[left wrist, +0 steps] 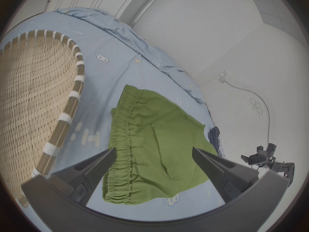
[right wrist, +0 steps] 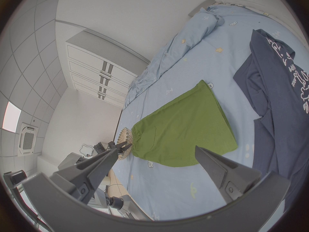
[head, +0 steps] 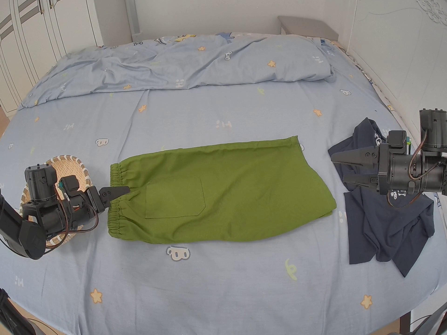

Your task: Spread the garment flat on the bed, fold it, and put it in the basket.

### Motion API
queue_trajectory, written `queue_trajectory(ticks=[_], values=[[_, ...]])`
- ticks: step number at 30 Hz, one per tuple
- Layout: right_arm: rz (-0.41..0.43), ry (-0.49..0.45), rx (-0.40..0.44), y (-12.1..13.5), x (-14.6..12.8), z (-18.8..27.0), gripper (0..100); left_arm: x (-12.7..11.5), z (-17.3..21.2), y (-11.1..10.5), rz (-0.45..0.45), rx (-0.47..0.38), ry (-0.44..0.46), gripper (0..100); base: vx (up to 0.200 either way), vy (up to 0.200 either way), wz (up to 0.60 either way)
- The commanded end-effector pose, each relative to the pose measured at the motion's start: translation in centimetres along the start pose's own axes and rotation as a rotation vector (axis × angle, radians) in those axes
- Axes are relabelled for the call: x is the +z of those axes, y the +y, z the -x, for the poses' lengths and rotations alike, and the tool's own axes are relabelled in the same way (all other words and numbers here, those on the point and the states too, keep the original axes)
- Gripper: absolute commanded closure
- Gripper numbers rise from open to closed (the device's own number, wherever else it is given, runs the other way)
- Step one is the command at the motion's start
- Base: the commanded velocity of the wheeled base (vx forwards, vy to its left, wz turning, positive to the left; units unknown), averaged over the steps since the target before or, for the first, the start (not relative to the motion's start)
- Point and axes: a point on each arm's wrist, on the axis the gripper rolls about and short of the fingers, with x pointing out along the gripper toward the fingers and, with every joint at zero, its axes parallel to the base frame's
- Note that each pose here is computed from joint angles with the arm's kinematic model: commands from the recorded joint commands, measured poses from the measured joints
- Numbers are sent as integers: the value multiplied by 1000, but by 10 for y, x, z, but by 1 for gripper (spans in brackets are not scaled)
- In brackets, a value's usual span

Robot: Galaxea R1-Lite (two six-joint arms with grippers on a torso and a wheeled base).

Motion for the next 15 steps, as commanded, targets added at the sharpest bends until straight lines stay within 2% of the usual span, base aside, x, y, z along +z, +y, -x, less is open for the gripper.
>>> queue_trajectory(ticks=[1, 5, 13, 15], values=[[5, -2, 4, 2, -4, 4, 0, -7, -5, 8, 10, 38, 22, 0, 0, 0, 0], [9, 9, 13, 5, -6, 2, 0, -6, -15, 18, 9, 120, -13, 0, 0, 0, 0], [7, 17, 14, 4, -7, 0, 0, -12, -25, 23, 7, 131, -8, 0, 0, 0, 0], [7, 17, 14, 4, -7, 0, 0, -19, -39, 27, 1, 120, 6, 0, 0, 0, 0]])
